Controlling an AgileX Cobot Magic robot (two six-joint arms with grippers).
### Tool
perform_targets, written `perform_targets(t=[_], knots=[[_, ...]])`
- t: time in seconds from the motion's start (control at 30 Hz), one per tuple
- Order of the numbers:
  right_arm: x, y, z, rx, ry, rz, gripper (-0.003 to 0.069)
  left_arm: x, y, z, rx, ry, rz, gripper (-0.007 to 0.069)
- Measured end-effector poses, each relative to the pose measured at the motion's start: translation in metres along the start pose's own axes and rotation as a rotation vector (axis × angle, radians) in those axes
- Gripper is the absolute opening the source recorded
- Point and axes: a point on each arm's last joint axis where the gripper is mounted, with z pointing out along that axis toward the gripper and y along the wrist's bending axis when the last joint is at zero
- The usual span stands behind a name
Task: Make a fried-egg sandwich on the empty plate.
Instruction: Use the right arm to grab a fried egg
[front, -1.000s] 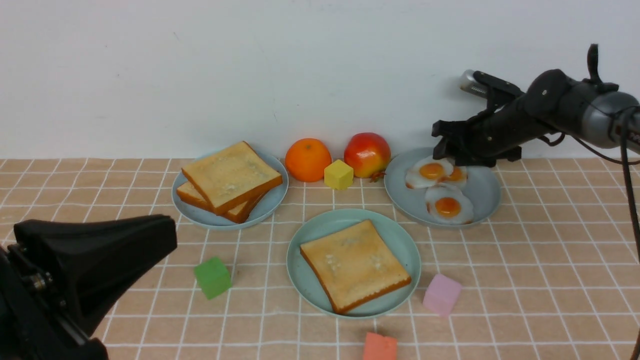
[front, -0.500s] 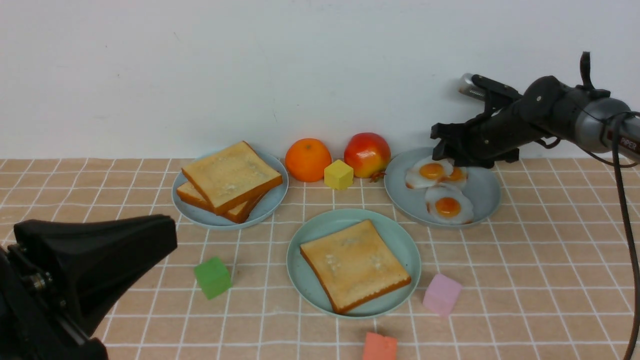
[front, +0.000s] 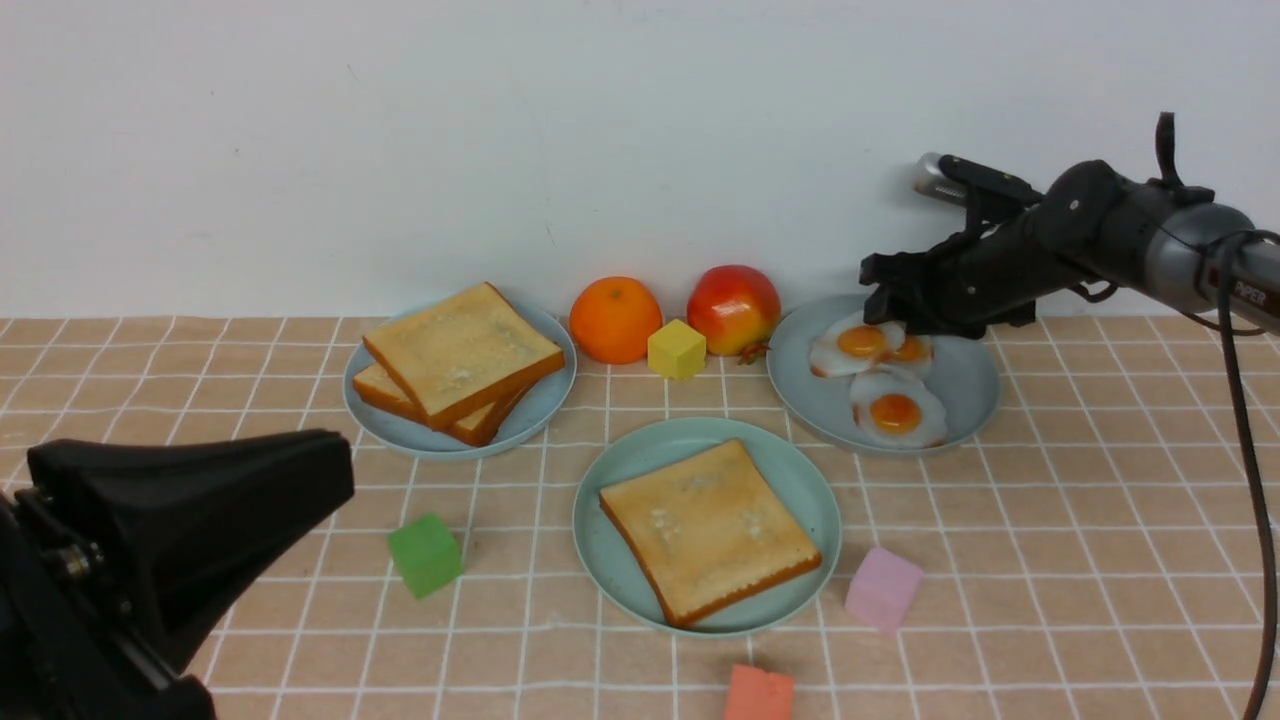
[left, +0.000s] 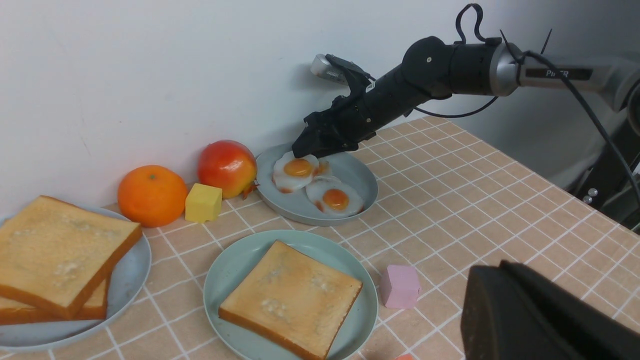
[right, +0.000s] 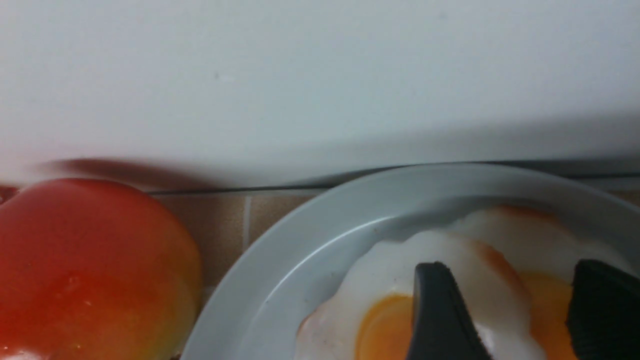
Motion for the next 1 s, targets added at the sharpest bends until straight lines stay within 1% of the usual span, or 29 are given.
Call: perform_targets(t=[0.2,0.37,0.4,0.5,0.53,0.57,0.67,0.97,1.0], knots=[[0.0001,-0.0002,0.0003,0.000,0.000,-0.009,0.0344,0.0000,0.0000,0.0000,0.000,0.000,0.000,0.0000],[0.0002,-0.0004,0.0008,0.001,-0.002,-0.063,0.0281,0.0000,0.0000,0.0000,0.000,0.000,0.000,0.0005],[0.0001,-0.0003,0.0008,-0.001,-0.003,-0.070,0.0259,0.0000,0.0000,0.0000,0.000,0.000,0.000,0.0006],[0.0001,0.0001,0.0008,-0.005,-0.003,-0.068,0.0211,0.0000,0.0000,0.0000,0.000,0.000,0.000,0.0006],[0.0001,0.0001,0.0008,-0.005,-0.003,-0.068,0.0207,0.0000,0.0000,0.0000,0.000,0.000,0.000,0.0006],[0.0002,0.0005,0.0008,-0.010,-0.003,-0.060,0.0181,0.0000,0.0000,0.0000,0.000,0.000,0.000,0.0006],[0.0008,0.0007,0.0013,-0.014,0.001,-0.053,0.0139,0.0000,0.0000,0.0000,0.000,0.000,0.000,0.0008],[0.0015,0.0026,0.0005,-0.030,0.020,-0.043,0.0053,0.0000,0.0000,0.0000,0.000,0.000,0.000,0.0013],[0.0019,0.0034,0.0002,-0.036,0.029,-0.038,0.0019,0.0000,0.0000,0.0000,0.000,0.000,0.000,0.0015]])
